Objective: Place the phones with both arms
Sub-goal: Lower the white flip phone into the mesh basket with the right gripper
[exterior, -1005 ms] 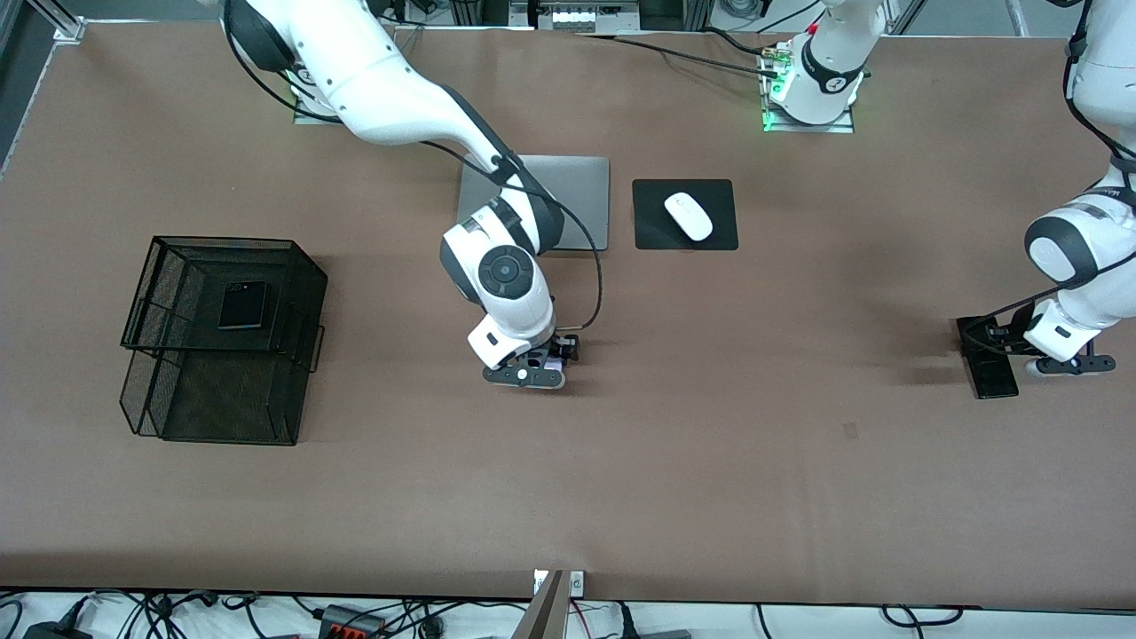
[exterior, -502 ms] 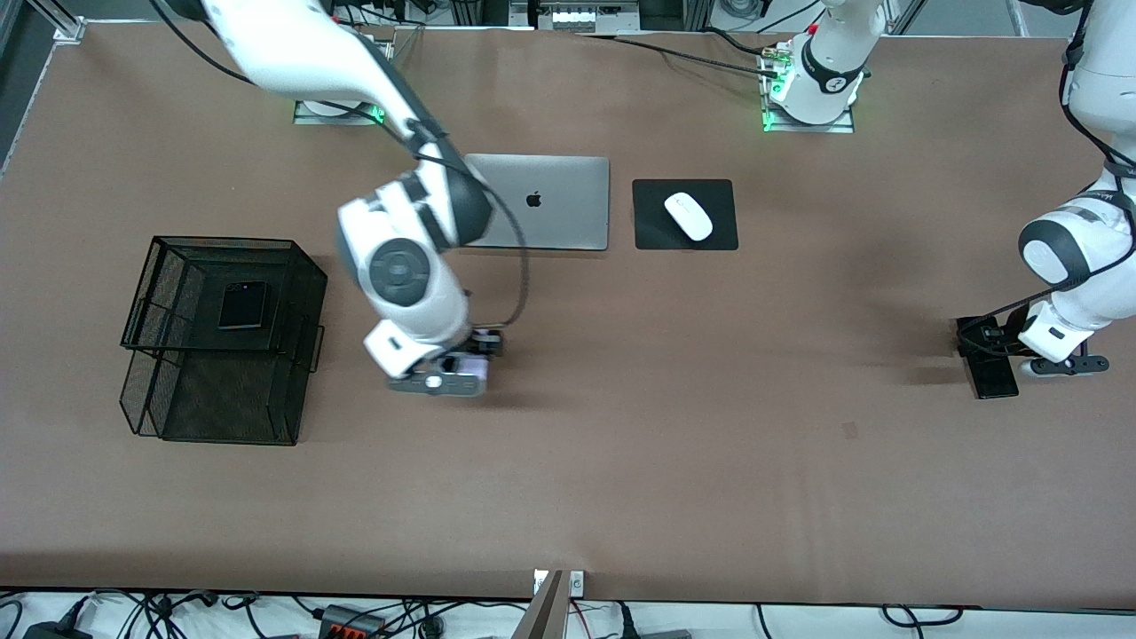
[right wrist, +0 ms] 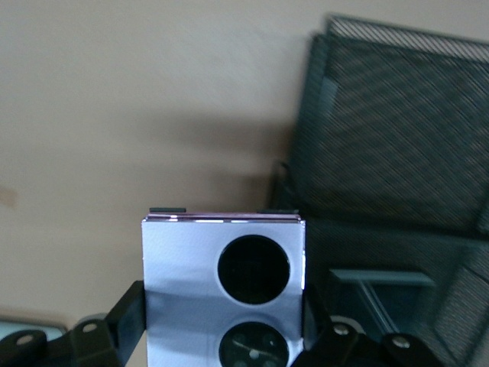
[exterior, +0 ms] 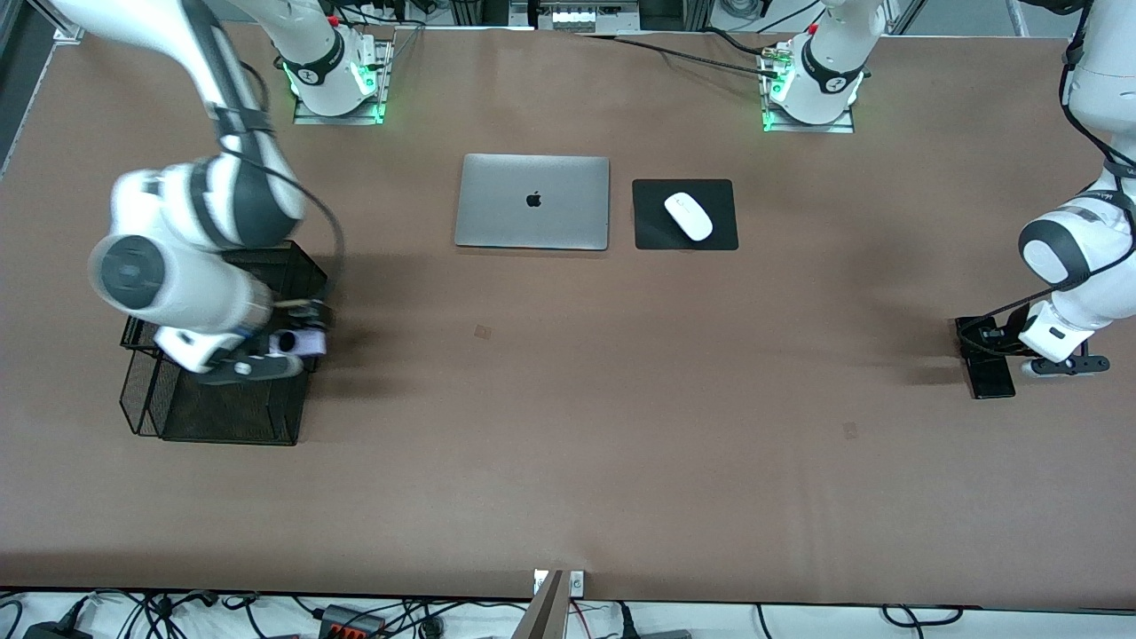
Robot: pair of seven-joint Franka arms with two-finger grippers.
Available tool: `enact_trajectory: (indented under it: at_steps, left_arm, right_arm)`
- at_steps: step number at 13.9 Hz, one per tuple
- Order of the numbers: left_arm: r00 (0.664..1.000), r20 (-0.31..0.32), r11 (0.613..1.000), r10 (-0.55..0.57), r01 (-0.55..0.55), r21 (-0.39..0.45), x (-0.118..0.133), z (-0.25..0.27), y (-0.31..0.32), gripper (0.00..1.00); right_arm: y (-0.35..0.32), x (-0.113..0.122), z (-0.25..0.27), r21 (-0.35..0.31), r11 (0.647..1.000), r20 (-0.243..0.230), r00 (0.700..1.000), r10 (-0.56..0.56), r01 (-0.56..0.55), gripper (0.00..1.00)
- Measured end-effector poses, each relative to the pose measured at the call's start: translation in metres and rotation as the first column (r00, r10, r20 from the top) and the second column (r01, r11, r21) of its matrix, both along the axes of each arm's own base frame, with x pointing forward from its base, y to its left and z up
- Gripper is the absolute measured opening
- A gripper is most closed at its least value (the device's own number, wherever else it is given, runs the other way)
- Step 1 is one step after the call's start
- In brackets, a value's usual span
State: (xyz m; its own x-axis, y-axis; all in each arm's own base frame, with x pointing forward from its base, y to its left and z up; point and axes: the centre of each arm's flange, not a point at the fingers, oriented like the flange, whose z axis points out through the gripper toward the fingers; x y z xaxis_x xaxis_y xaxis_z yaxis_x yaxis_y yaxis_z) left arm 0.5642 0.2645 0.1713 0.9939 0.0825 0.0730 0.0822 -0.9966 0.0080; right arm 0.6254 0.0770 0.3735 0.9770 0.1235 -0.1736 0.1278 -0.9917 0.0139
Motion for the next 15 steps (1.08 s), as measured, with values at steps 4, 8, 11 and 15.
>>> enact_trajectory:
  at_steps: [4,8,11,15]
  left_arm:
    - [1.000,-0.003,1.000,0.002,-0.002,-0.004,0.001,0.000,-0.002,0.78]
    - [0.993,-0.078,0.995,0.083,-0.088,-0.056,0.015,0.011,-0.039,0.78]
    - [0.981,-0.137,0.985,0.134,-0.147,-0.089,0.032,0.032,-0.093,0.78]
    - [0.956,-0.196,0.962,0.219,-0.245,-0.119,0.041,0.053,-0.154,0.78]
  right_arm:
    - [-0.084,-0.012,0.015,0.007,1.000,-0.044,0.999,0.018,-0.018,0.84]
    - [-0.169,-0.020,-0.020,0.016,0.999,-0.099,0.994,0.039,-0.037,0.84]
    - [-0.179,-0.018,-0.035,0.020,0.999,-0.107,0.994,0.039,-0.037,0.84]
    - [-0.191,-0.013,-0.058,0.021,0.999,-0.090,0.995,0.047,-0.046,0.84]
